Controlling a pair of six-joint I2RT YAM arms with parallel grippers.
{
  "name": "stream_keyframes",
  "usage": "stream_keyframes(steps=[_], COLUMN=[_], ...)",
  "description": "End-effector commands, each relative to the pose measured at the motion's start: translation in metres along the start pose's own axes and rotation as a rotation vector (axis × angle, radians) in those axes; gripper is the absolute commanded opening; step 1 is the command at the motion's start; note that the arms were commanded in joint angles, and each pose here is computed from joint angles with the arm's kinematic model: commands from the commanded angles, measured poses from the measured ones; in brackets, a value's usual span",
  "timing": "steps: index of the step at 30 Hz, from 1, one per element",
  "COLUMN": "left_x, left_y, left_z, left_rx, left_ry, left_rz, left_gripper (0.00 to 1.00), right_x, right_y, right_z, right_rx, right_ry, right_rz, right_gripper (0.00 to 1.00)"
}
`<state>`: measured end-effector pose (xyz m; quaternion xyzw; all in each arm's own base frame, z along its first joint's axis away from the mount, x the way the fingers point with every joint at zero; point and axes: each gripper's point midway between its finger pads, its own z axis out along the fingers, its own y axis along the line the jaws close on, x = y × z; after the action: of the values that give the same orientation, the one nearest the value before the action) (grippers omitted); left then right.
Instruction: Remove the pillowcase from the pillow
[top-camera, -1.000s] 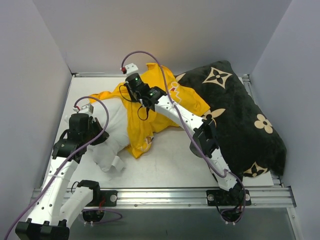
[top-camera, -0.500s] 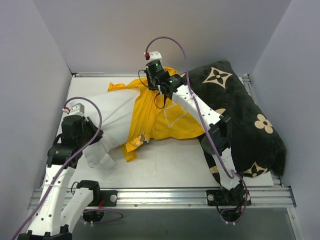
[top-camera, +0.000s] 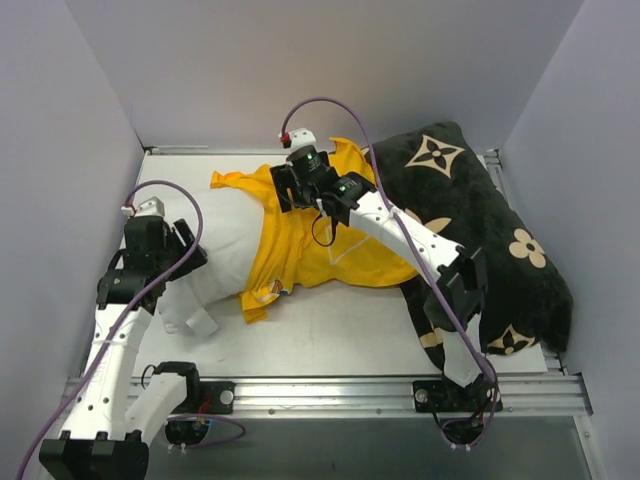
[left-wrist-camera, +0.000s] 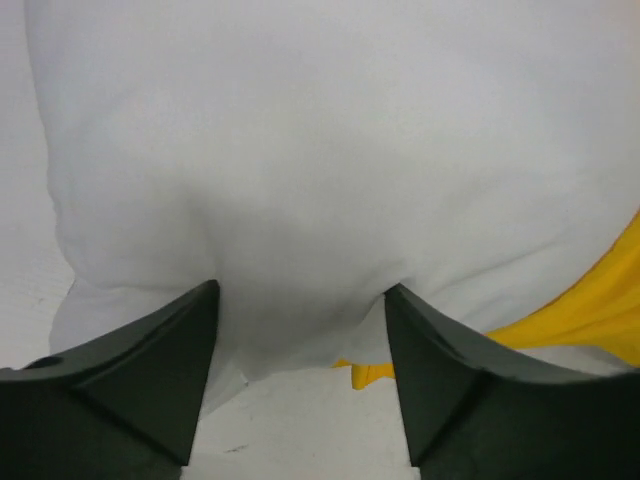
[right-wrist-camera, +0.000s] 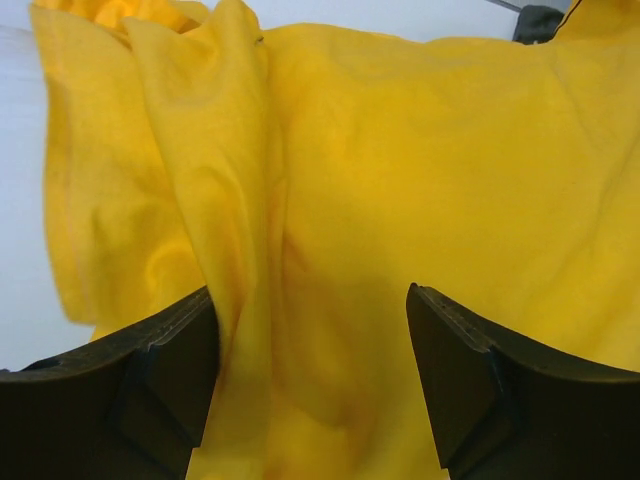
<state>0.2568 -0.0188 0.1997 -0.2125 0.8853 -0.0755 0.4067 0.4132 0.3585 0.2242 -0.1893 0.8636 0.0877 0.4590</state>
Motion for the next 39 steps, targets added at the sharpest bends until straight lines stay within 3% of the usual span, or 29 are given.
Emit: stream_keyframes(steps=[1,4,9,16,20,24,32,33,37,38,39], left_x=[-0.051,-0.054,-0.033,0.018,0.03,0.053,0.062,0.062,0.054,0.051,0.045], left_y=[-0.022,-0.031,-0.049,-0.067,-0.054,-0.055,-0.061,-0.059,-0.059,-0.058,-0.058], left_z=[-0.034,-0.044,-0.042,-0.033,-0.023,0.002,0.035,0.037,0.041,0.04,0.039], left_rx=[0.091,0.131,0.156,0.081,0.032,0.001,-0.005,-0.017,-0.02,-0.019,-0.015], left_ry=[-0.177,-0.172,-0.12,-0.106,-0.132,-0.072,-0.086,-0.089,-0.107,-0.11,-0.116], left_rz=[0.025,0.041,0.055,0.047,-0.031,-0.049,-0.056,-0.046,-0.035,-0.036,-0.032], left_gripper=[0.79,0.86,0.87,0.91,0.93,0.94,0.93,0.9,0.43,0.19,0.12], right_x=[-0.043,-0.039,-0.022,0.055,0.108,0.136,0.162,0.163,0.168,0.169,0.169], right_y=[0.002,0.002,0.009,0.048,0.069,0.081,0.096,0.096,0.096,0.096,0.092], right_z=[-0.064,-0.088,-0.12,-0.123,-0.096,-0.072,-0.029,-0.027,-0.015,-0.011,-0.01], right_rx=[-0.015,-0.015,-0.047,-0.105,-0.12,-0.12,-0.117,-0.115,-0.094,-0.08,-0.057], right_ry=[-0.142,-0.159,-0.185,-0.133,-0.078,-0.048,-0.082,-0.089,-0.112,-0.105,-0.107], right_rz=[0.017,0.023,0.06,0.026,0.029,0.065,0.119,0.125,0.135,0.128,0.119], right_gripper=[0.73,0.75,0.77,0.77,0.79,0.79,0.78,0.76,0.63,0.43,0.32])
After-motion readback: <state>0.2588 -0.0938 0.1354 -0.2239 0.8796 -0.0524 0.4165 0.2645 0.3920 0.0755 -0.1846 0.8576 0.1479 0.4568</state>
